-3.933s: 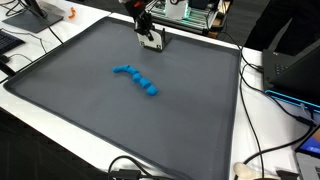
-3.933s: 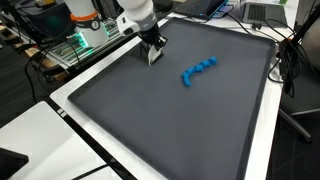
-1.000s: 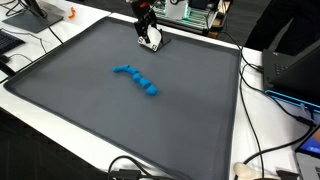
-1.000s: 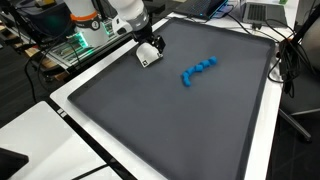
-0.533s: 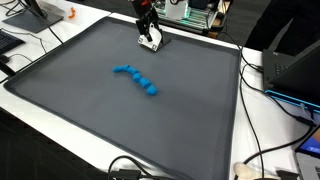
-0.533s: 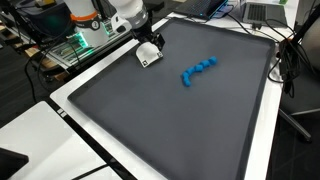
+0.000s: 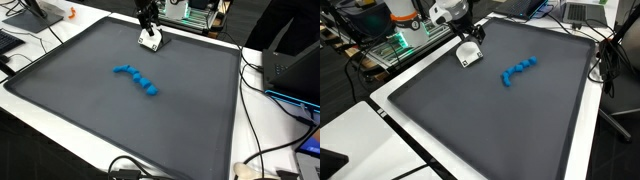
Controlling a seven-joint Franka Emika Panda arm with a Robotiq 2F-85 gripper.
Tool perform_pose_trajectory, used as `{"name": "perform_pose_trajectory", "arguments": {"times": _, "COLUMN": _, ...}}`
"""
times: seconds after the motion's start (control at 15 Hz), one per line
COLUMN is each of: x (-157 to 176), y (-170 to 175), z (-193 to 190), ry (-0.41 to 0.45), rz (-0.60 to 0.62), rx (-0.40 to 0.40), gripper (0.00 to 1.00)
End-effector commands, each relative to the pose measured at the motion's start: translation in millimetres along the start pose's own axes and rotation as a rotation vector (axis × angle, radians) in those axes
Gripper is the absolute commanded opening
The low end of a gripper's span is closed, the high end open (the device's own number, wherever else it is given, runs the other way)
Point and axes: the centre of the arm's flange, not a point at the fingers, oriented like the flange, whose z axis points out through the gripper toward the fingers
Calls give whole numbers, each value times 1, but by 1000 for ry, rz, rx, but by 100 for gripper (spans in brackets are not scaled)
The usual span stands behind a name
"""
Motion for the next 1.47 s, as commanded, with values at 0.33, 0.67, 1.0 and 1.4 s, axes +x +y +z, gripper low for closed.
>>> {"name": "perform_pose_trajectory", "arguments": {"times": 0.33, "x": -36, "y": -16, "z": -60, "ry": 272, "rz": -252, "rx": -65, "gripper": 100}}
{"name": "perform_pose_trajectory", "arguments": {"times": 0.67, "x": -68, "y": -48, "z": -88, "ry": 378, "rz": -511, "rx": -102, "gripper": 100}}
{"name": "perform_pose_trajectory", "arguments": {"times": 1.0, "x": -89, "y": -79, "z": -112, "ry": 427, "rz": -759, "rx": -180, "gripper": 100}}
{"name": "perform_pose_trajectory", "arguments": {"times": 1.4, "x": -106, "y": -109, "z": -128, "ry": 426, "rz": -1057, "rx": -205, "gripper": 100}}
